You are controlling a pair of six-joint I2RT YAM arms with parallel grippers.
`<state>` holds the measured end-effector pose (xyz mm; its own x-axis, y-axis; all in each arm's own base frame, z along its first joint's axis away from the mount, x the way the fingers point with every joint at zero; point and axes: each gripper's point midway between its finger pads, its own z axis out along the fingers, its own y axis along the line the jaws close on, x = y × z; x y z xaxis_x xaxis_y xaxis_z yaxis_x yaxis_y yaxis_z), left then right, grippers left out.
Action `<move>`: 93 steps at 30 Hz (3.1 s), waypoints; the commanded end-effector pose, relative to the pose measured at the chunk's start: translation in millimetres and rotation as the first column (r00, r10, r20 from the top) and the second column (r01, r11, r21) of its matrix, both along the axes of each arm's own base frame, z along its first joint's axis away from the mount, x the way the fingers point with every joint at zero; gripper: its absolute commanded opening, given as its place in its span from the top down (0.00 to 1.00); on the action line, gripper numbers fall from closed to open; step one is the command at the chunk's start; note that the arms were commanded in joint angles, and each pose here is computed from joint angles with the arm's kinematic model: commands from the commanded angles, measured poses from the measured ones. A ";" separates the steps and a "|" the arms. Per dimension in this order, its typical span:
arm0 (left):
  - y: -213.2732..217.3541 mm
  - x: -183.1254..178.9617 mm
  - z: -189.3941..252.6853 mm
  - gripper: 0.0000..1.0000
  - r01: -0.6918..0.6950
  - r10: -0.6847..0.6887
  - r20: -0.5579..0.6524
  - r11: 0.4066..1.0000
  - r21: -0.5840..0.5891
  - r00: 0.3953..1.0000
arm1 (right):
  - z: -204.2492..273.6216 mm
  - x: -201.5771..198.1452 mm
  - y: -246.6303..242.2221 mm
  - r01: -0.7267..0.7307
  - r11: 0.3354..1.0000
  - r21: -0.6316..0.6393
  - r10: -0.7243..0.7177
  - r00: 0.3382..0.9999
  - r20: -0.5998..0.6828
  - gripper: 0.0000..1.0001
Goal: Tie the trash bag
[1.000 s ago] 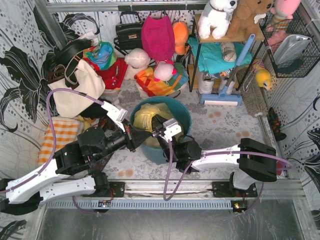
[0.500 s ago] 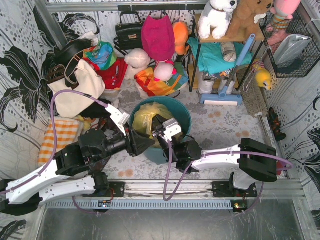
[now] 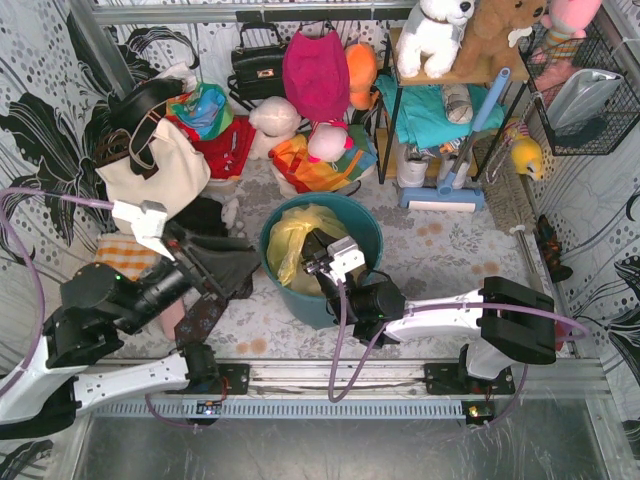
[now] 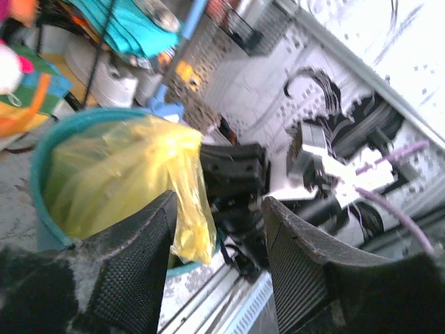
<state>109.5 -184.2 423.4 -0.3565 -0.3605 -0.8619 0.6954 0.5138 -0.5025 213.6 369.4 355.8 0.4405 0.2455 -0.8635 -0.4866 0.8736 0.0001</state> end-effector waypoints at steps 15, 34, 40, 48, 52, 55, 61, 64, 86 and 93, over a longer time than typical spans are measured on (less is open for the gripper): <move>-26.4 44.6 -18.8 0.23 -0.122 0.041 0.216 0.919 0.374 0.975 | 27.5 -11.5 -20.0 -0.030 0.993 0.115 0.025 0.999 0.041 1.00; -26.4 88.1 -20.9 0.23 -0.029 -0.030 0.138 0.912 0.408 0.990 | 30.5 -13.5 -19.0 -0.031 0.995 0.098 0.027 0.999 0.042 1.00; -17.2 91.7 -22.0 0.24 0.098 -0.157 0.134 0.925 0.367 0.979 | 33.0 -14.3 -20.6 -0.033 0.994 0.103 0.029 0.999 0.045 1.00; -27.5 68.7 -43.0 0.29 0.243 -0.302 0.143 0.914 0.326 0.943 | 33.7 -14.3 -20.7 -0.034 0.994 0.104 0.029 0.999 0.045 1.00; -33.0 57.4 -44.1 0.22 0.302 -0.357 0.159 0.909 0.287 0.921 | 31.9 -14.0 -19.3 -0.035 0.994 0.103 0.031 0.999 0.043 1.00; -35.7 53.6 -45.2 0.23 0.330 -0.382 0.162 0.903 0.274 0.910 | 30.6 -13.9 -17.9 -0.038 0.994 0.103 0.034 0.999 0.041 1.00; -40.7 50.2 -53.4 0.58 0.387 -0.433 0.141 0.883 0.265 0.890 | 27.2 -14.2 -15.3 -0.042 0.994 0.103 0.038 0.998 0.045 1.00; -41.8 42.7 -53.7 0.73 0.418 -0.462 0.144 0.872 0.253 0.875 | 23.6 -14.1 -12.6 -0.049 0.994 0.098 0.045 0.998 0.039 1.00; -41.9 19.4 -90.0 0.91 0.503 -0.516 0.041 0.848 0.168 0.856 | 25.1 -33.3 12.8 -0.199 0.976 0.087 0.187 0.974 0.130 0.99; -42.4 25.7 -95.4 0.71 0.486 -0.495 0.015 0.857 0.170 0.869 | 23.9 -44.7 22.6 -0.282 0.956 0.078 0.267 0.951 0.157 0.97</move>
